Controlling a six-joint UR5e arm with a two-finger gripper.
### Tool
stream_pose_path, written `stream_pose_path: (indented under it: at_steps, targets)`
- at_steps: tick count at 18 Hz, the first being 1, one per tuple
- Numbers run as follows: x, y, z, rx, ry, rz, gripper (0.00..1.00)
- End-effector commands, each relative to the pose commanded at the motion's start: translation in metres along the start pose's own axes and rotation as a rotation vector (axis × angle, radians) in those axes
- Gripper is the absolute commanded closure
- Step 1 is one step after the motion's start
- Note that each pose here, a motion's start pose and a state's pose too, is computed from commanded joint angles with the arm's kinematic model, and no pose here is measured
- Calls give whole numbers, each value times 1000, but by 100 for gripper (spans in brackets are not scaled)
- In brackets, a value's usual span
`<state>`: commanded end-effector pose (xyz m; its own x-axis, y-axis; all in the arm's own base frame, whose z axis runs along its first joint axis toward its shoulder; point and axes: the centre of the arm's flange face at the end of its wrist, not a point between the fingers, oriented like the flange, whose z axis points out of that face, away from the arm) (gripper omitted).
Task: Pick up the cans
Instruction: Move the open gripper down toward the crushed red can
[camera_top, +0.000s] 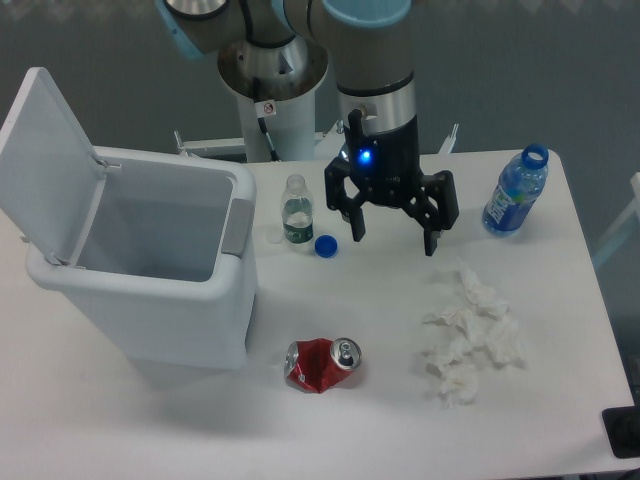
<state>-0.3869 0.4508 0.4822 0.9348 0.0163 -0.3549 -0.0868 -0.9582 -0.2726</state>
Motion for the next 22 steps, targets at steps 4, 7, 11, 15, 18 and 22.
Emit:
stream_pose_path:
  at_steps: [4, 7, 11, 15, 18, 22]
  targets:
    - [-1, 0, 5, -3, -4, 0, 0]
    - [-1, 0, 20, -16, 13, -1, 0]
    - [5, 2, 53, -25, 33, -3, 0]
    - [13, -2, 80, -38, 62, 12, 0]
    - [13, -3, 96, -49, 79, 20, 0]
    - [15, -2, 120, -67, 110, 79, 0]
